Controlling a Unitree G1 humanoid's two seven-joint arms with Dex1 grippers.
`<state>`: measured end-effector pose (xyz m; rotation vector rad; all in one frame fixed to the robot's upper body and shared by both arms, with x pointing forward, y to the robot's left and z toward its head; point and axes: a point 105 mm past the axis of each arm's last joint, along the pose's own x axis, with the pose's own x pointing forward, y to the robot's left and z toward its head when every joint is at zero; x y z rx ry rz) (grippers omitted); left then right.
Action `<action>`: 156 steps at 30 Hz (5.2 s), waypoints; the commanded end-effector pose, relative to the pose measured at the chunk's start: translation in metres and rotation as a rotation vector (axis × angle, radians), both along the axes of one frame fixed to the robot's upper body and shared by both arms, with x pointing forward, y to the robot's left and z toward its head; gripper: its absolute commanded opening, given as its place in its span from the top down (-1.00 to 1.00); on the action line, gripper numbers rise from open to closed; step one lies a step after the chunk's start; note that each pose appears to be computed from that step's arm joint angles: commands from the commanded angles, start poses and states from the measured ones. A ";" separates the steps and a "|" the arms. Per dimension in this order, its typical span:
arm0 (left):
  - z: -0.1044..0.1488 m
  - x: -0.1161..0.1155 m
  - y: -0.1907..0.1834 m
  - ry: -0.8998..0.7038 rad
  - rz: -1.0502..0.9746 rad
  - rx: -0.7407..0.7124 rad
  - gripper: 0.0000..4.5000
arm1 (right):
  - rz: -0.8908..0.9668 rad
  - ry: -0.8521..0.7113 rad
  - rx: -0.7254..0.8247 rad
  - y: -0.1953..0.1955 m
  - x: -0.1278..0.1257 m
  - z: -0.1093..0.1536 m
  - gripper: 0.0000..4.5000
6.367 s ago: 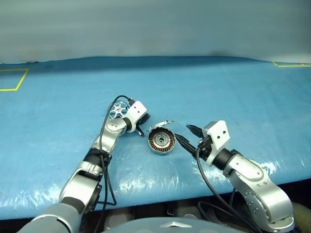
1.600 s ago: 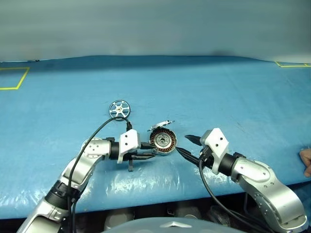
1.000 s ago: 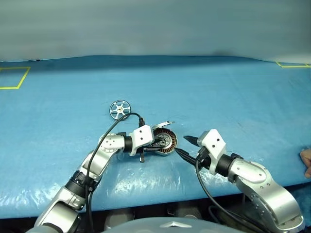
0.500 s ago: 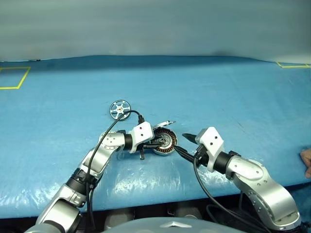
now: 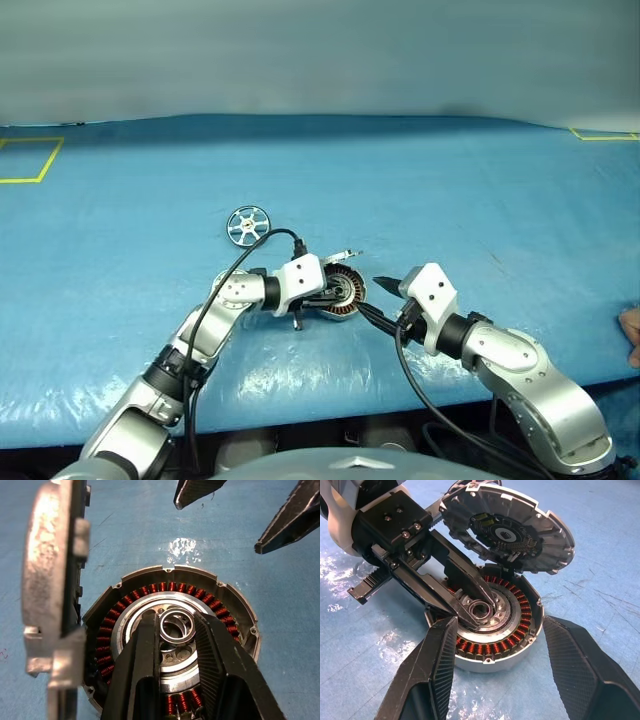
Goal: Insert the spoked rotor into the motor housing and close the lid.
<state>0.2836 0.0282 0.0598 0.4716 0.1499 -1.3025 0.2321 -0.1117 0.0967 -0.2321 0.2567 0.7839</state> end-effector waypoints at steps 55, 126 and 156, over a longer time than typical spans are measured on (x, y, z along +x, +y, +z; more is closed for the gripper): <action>0.011 -0.029 0.054 0.062 0.090 -0.122 -0.18 | 0.074 -0.021 0.069 0.019 0.010 0.002 0.90; 0.063 0.051 0.149 -0.163 0.553 -0.078 -0.18 | 0.156 0.045 0.052 0.023 -0.010 -0.002 0.99; 0.042 -0.018 0.073 -0.013 0.136 -0.092 -0.18 | 0.006 -0.074 -0.234 -0.055 0.020 0.020 0.58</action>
